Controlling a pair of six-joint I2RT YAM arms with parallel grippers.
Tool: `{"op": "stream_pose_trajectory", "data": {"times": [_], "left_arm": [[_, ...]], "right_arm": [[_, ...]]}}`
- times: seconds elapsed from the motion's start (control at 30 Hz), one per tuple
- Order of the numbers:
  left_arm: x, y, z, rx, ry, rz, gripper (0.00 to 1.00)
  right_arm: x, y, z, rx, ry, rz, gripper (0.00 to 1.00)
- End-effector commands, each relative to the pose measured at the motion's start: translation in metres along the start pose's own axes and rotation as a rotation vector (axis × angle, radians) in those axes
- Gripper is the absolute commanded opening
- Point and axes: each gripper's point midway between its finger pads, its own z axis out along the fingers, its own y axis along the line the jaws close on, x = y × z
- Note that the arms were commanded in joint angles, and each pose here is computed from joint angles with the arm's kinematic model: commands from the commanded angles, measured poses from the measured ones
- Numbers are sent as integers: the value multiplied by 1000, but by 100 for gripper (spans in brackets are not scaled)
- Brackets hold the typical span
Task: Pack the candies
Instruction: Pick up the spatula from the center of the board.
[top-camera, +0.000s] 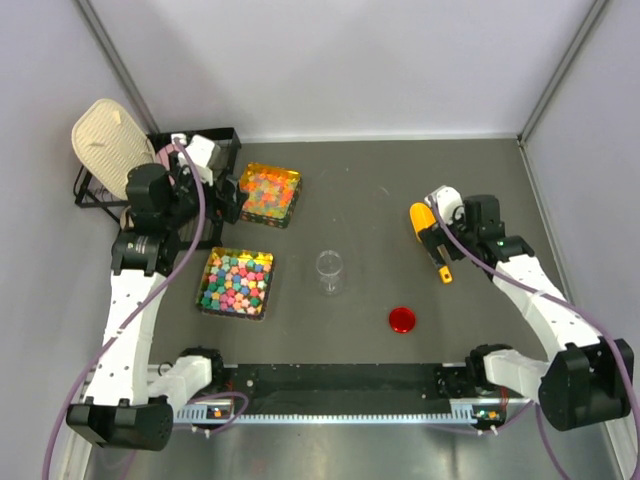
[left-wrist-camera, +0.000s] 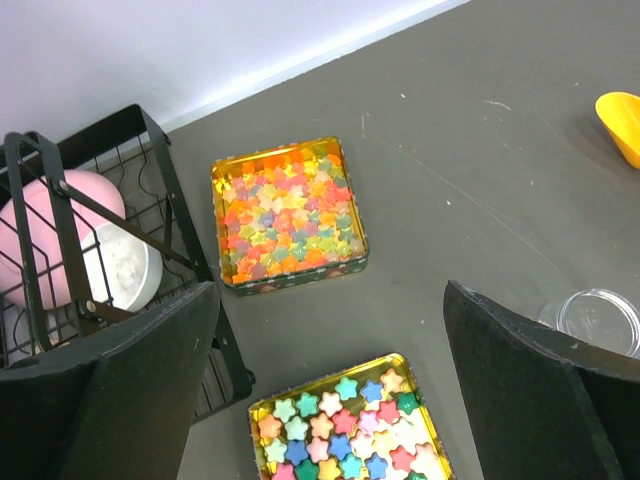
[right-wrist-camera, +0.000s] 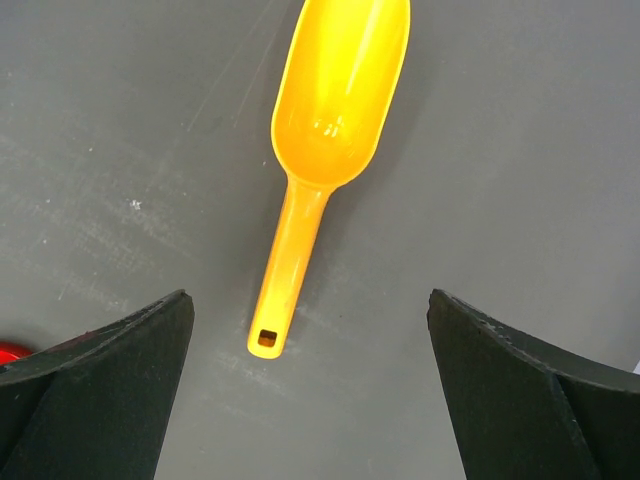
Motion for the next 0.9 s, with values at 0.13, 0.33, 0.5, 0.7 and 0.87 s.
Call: {"op": "stream_pose_trajectory", "data": {"times": [0.13, 0.33, 0.5, 0.7, 0.87], "left_arm": [[-34, -9, -17, 31, -88, 32, 99], [-31, -10, -16, 39, -83, 22, 99], [-28, -10, -14, 40, -79, 19, 99], [-27, -9, -12, 41, -75, 14, 99], [-31, -9, -9, 46, -87, 4, 99]], "right_arm": [[2, -1, 19, -3, -9, 22, 99], [13, 3, 39, -23, 46, 40, 96], [18, -1, 54, -1, 60, 51, 91], [34, 4, 68, -20, 126, 65, 84], [41, 6, 75, -31, 156, 70, 76]]}}
